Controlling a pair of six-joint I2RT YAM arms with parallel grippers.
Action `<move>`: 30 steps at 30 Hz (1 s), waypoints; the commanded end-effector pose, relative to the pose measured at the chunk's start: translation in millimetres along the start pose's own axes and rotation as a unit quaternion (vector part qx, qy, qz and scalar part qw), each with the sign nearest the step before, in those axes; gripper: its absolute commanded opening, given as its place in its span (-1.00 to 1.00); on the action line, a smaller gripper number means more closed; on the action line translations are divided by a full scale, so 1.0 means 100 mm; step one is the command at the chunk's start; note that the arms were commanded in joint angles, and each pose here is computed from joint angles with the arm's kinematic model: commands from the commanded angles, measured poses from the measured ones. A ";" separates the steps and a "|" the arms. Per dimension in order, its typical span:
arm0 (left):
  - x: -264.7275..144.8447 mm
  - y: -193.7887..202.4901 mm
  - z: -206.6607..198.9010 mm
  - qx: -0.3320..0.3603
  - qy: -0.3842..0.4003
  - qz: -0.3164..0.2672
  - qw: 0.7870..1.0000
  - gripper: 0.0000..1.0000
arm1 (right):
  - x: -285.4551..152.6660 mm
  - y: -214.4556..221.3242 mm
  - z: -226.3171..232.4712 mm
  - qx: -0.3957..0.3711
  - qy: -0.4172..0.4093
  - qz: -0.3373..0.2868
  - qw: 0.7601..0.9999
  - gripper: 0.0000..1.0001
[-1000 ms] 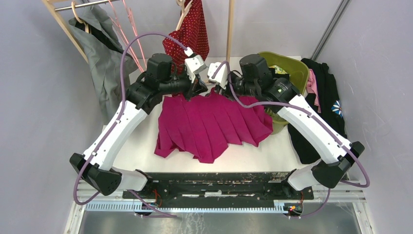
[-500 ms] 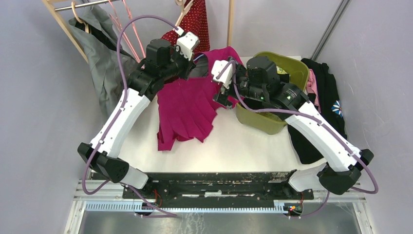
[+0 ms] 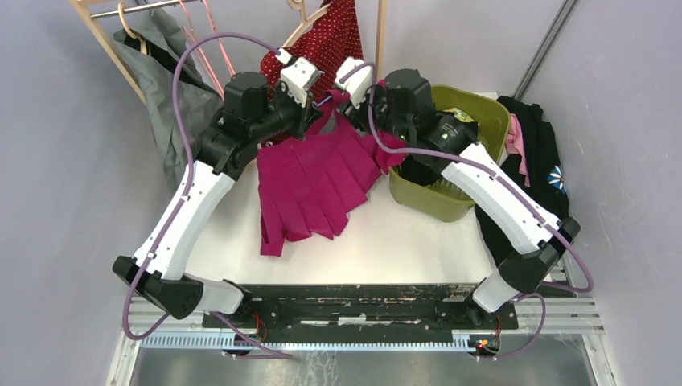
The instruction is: Remove the skirt from the hanger
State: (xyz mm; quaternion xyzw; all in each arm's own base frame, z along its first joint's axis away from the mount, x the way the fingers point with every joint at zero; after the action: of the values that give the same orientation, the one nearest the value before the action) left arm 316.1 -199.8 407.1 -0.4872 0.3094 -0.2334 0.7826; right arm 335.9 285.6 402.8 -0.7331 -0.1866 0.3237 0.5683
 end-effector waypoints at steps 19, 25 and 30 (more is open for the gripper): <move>-0.12 -0.35 0.04 0.001 -0.016 -0.075 0.997 -0.94 | -0.03 -0.43 0.17 0.094 -0.059 -0.093 0.989 0.91; -0.16 -0.36 0.01 0.001 -0.010 -0.081 0.997 -0.94 | 0.15 -0.26 0.21 0.112 -0.061 -0.069 0.989 1.00; -0.22 -0.35 0.01 0.004 -0.013 -0.079 0.997 -0.94 | 0.24 -0.04 0.10 0.094 -0.013 -0.031 0.995 0.10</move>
State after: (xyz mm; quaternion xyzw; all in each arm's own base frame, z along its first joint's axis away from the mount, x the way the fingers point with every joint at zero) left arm 314.0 -200.0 386.6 -0.4831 0.3320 -0.2208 0.7795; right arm 339.0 316.3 394.2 -0.6532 -0.2015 0.3628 0.6333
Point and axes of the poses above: each gripper's point midway between its finger pads, its own x axis out along the fingers, its own z axis along the line the jaws close on, y = z × x, the point moved 4 cm from there along -x, back along the fingers, and after that the axes turned 15 degrees about x, right-handed, at the moved point
